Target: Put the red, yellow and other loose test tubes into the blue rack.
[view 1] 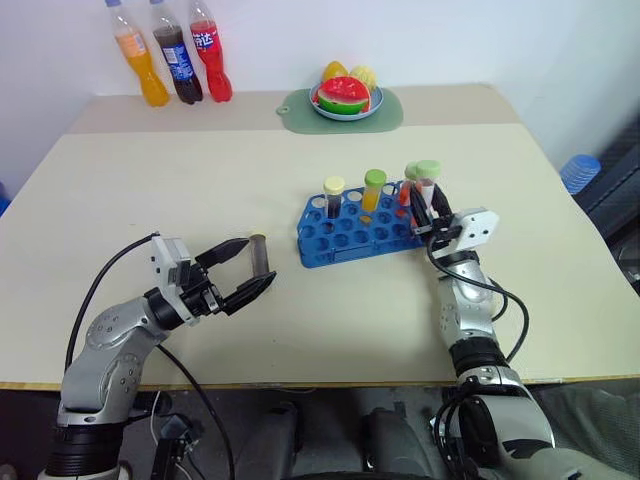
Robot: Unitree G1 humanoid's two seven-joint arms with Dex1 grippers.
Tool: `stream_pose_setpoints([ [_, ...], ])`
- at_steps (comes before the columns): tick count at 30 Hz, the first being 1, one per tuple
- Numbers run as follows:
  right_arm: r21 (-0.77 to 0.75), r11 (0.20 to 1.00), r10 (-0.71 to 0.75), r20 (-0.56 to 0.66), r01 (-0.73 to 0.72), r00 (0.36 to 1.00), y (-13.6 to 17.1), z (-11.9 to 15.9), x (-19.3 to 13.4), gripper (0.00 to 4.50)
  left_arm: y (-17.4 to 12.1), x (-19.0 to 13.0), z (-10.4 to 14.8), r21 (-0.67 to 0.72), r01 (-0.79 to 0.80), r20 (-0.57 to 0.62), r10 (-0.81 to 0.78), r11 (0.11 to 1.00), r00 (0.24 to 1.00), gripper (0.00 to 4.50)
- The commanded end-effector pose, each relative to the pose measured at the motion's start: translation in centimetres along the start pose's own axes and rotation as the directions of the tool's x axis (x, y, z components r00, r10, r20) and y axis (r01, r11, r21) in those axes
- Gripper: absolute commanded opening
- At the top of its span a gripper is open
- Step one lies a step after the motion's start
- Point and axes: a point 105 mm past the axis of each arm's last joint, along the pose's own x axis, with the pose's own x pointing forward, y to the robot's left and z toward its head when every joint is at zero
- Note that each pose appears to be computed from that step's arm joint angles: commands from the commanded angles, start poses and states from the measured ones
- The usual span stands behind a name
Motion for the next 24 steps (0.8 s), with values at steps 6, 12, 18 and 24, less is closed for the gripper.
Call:
stream_pose_setpoints([
  [6, 0.049, 0.998, 0.026, -0.032, -0.025, 0.999, 0.9, -1.4, -0.5, 1.84, -0.6, 0.4, 0.5, 0.006, 0.019, 0.029, -0.019, 1.000, 0.999, 4.50],
  [12, -0.073, 0.991, 0.109, -0.063, -0.113, 0.992, 0.4, 0.3, -1.9, 4.46, -0.7, 0.4, 0.4, 0.000, 0.015, 0.035, -0.015, 1.000, 0.999, 4.50],
  [18, -0.115, 0.964, 0.219, -0.178, -0.241, 0.959, -0.3, 3.5, -4.2, 4.46, -0.9, 0.6, 0.0, -0.014, 0.019, 0.040, -0.018, 1.000, 0.999, 4.50],
  [24, -0.023, 0.962, 0.246, -0.352, -0.271, 0.903, -1.5, 6.1, -5.6, 4.46, -1.0, 1.0, -0.3, -0.022, 0.033, 0.040, -0.032, 0.999, 0.999, 4.50],
])
